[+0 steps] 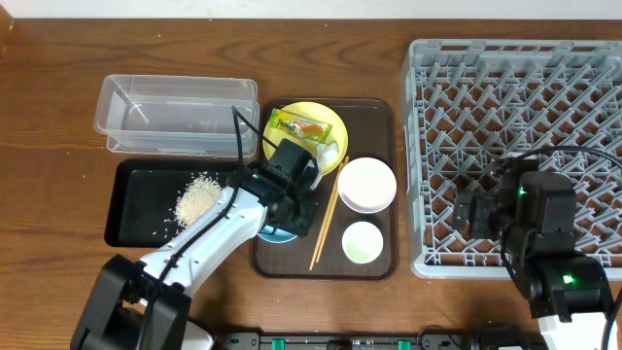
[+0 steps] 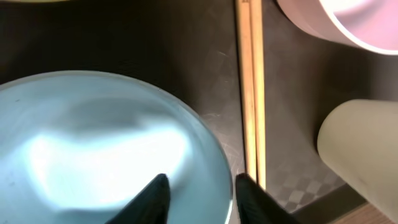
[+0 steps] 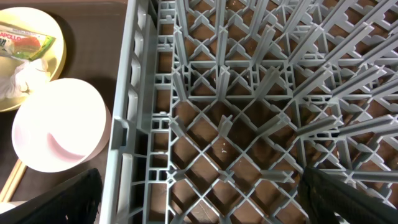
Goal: Sort waste into correct bins and load items into the dishwasher rack
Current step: 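Return the empty blue bowl to the brown tray with left gripper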
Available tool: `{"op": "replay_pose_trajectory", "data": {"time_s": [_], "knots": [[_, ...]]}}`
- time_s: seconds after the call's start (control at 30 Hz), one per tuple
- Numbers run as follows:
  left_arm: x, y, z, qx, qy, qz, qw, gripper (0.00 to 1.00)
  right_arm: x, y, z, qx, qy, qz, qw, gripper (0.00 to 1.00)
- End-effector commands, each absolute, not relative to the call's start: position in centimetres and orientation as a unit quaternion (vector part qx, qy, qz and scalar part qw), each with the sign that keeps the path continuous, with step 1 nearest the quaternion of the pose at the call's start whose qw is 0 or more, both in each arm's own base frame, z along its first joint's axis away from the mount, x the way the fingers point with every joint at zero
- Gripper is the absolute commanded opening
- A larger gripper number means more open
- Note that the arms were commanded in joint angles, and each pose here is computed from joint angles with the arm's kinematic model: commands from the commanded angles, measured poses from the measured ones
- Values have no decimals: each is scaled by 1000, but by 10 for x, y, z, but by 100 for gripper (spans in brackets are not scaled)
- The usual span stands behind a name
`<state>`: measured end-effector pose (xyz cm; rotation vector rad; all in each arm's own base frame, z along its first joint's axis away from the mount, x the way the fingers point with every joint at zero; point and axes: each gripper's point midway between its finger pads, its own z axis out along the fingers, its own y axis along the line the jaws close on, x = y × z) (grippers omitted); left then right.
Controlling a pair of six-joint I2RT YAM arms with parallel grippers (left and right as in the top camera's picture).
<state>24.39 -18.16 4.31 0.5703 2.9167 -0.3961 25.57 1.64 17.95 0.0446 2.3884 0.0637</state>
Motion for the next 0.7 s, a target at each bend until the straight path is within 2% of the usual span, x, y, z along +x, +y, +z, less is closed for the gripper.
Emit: {"op": "replay_pose_trajectory", "data": {"time_s": [0.0,0.13,0.3,0.47,0.67], "knots": [[244,-181,45,194,970,-127,74,46,258,14,188,26,925,23,377,99],[259,-188,72,200,964,-135,109,57,258,14,188,26,925,23,377,99],[299,-190,116,217,948,-106,207,68,258,14,188,26,925,23,377,99],[339,-196,137,242,920,-79,299,69,258,14,188,26,925,23,377,99],[372,-215,137,247,898,-89,352,69,259,14,189,26,925,23,378,99]]}}
